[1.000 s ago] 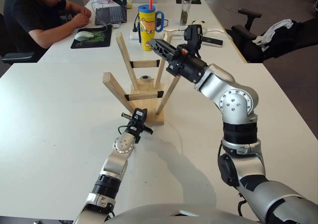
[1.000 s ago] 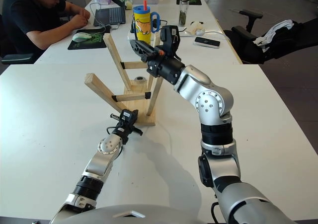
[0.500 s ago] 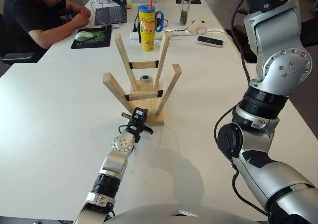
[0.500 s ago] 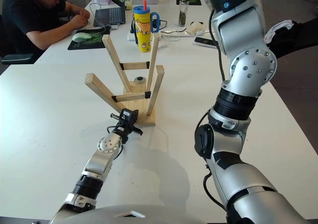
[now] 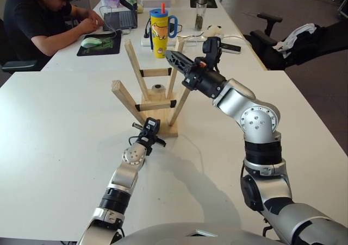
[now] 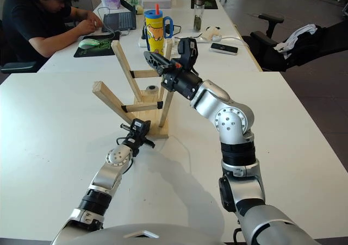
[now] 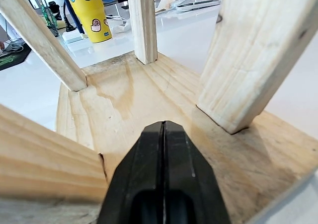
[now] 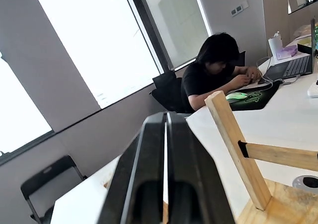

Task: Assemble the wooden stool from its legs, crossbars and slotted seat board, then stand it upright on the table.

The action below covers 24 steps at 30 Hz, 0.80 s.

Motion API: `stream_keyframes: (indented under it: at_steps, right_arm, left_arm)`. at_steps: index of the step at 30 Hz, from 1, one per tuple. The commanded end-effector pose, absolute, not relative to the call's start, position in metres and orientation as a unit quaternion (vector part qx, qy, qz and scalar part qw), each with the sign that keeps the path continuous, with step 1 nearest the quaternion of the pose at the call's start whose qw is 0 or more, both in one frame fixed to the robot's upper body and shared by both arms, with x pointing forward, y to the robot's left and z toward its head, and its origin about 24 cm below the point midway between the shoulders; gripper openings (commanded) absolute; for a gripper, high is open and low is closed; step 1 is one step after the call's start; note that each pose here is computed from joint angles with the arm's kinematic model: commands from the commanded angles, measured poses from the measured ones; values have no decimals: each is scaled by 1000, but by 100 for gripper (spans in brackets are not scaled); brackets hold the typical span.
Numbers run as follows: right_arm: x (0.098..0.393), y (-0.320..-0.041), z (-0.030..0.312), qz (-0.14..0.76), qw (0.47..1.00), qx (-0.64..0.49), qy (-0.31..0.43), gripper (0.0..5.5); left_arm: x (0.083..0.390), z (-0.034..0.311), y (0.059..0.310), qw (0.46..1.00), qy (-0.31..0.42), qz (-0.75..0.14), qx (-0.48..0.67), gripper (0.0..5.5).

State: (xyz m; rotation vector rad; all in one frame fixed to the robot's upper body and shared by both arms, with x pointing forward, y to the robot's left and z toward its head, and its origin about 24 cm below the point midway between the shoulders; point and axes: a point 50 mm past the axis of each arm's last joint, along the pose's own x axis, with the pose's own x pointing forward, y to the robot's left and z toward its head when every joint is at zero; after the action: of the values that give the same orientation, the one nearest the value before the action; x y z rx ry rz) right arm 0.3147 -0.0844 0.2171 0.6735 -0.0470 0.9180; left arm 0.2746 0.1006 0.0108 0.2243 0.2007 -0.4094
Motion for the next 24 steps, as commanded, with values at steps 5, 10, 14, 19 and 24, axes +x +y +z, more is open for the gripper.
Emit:
stream_keyframes:
  at_steps: [5,10,14,19,24]
  right_arm:
    - [343,-140,227,352,846,392,-78,2]
    - [352,-146,171,311,919,244,-6,2]
    - [342,-138,158,289,932,217,-15,2]
    - [334,-152,123,157,976,153,8,2]
    - [299,-141,129,130,976,165,-57,2]
  left_arm:
    - [254,-36,123,948,219,-193,129,0]
    - [260,-28,126,950,198,-195,145,0]
    - [252,-2,124,961,101,-213,143,0]
    - [225,49,141,967,-81,-153,187,0]
    - [174,90,160,956,-189,-88,206,0]
